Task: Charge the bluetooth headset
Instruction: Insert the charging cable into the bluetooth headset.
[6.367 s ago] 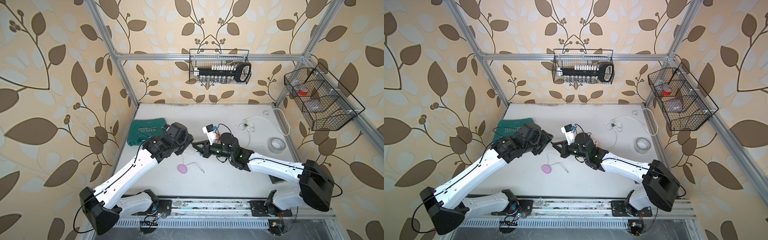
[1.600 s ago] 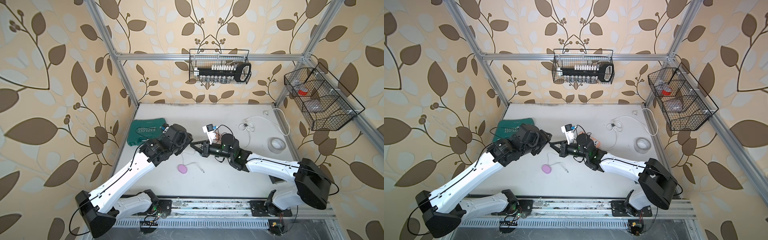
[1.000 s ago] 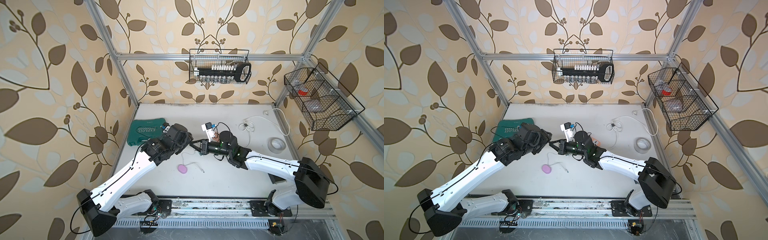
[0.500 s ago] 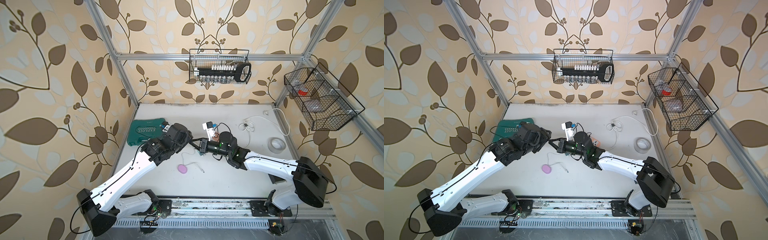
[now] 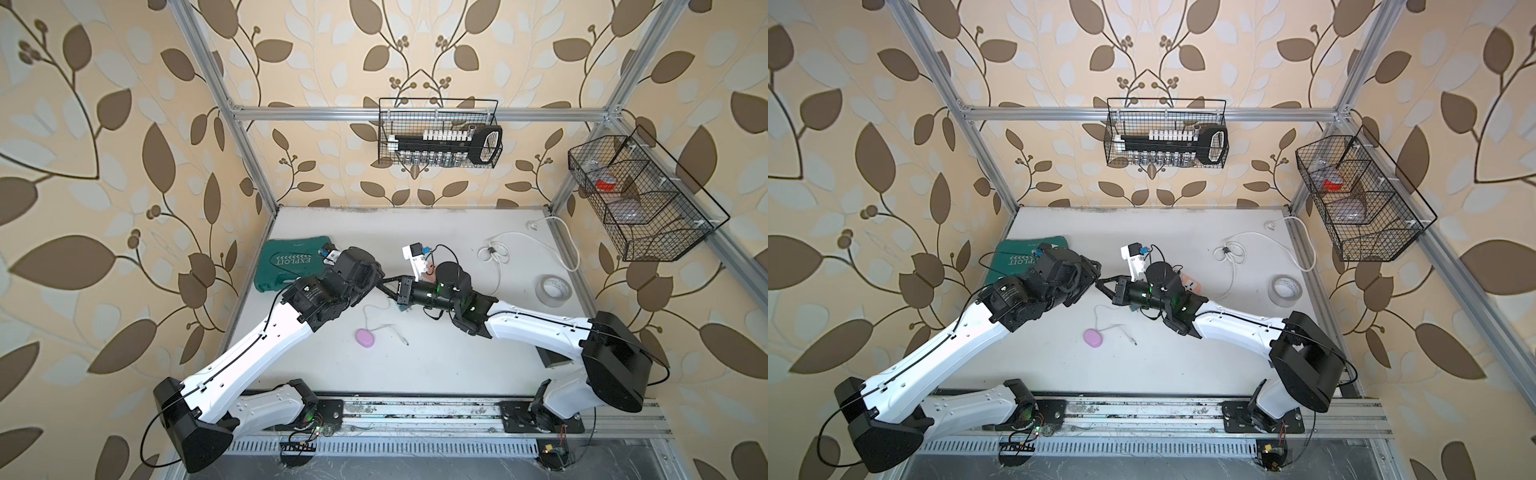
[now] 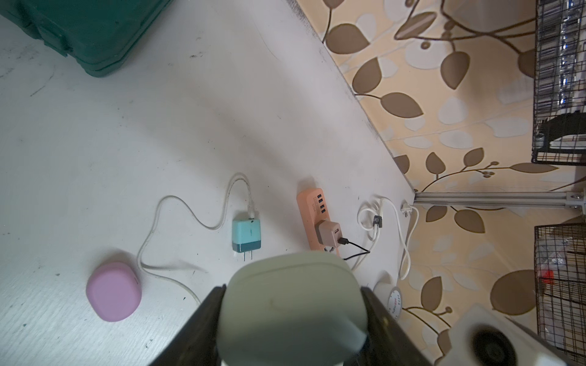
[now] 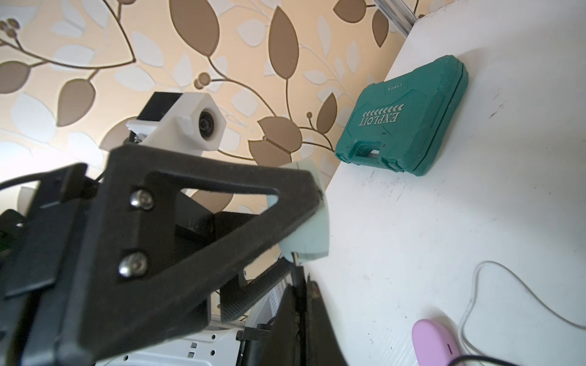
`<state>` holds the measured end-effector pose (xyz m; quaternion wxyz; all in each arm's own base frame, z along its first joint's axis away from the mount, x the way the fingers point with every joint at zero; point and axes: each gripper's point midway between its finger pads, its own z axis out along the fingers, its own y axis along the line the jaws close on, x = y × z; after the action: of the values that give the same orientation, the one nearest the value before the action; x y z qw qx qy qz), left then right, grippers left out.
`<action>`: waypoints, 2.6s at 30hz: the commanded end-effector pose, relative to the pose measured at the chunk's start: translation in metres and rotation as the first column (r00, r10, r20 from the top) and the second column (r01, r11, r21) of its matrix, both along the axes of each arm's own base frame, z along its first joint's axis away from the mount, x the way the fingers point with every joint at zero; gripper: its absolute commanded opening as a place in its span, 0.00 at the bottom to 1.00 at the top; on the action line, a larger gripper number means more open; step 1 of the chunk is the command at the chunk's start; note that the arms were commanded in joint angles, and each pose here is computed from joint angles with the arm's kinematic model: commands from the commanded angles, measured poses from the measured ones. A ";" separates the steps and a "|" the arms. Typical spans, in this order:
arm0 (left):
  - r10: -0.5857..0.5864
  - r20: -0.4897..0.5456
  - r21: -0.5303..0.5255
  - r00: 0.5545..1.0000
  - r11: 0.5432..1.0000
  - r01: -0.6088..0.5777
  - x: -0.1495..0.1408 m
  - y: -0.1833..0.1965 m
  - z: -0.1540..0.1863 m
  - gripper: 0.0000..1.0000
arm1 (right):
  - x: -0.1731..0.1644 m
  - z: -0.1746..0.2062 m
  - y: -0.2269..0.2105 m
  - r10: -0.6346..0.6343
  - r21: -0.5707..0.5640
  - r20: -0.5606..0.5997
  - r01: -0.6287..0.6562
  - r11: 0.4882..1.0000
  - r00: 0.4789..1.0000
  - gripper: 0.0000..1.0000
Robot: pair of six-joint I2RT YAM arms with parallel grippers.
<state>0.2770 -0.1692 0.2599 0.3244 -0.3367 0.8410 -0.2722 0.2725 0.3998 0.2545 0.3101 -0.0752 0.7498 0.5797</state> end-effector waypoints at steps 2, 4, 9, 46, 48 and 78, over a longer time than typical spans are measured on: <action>-0.170 -0.025 -0.085 0.985 0.982 0.167 -0.023 -0.033 0.007 0.18 | 0.020 0.000 -0.004 -0.053 -0.043 0.029 0.055 0.998 0.998 0.08; -0.168 -0.022 -0.085 0.986 0.983 0.166 -0.023 -0.032 0.007 0.18 | 0.021 0.003 -0.006 -0.073 -0.007 0.012 0.073 0.997 0.997 0.08; -0.172 -0.022 -0.090 0.985 0.981 0.170 -0.022 -0.035 0.008 0.17 | 0.023 0.013 -0.008 -0.098 0.099 -0.048 0.102 0.990 0.994 0.08; -0.204 -0.016 -0.121 0.979 0.972 0.201 -0.026 -0.040 0.013 0.13 | 0.033 0.015 0.000 0.037 0.014 0.165 -0.040 0.999 0.986 0.09; -0.203 -0.014 -0.121 0.979 0.972 0.199 -0.026 -0.040 0.012 0.13 | 0.037 0.010 -0.006 0.027 0.006 0.162 -0.029 1.000 0.986 0.09; -0.224 -0.008 -0.114 0.975 0.968 0.222 -0.027 -0.042 0.015 0.12 | 0.035 -0.001 -0.007 0.246 0.030 -0.041 -0.245 0.969 0.968 0.09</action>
<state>0.2750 -0.1717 0.2610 0.3213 -0.3236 0.8458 -0.2769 0.2810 0.3967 0.2457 0.1973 -0.1918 0.7167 0.6407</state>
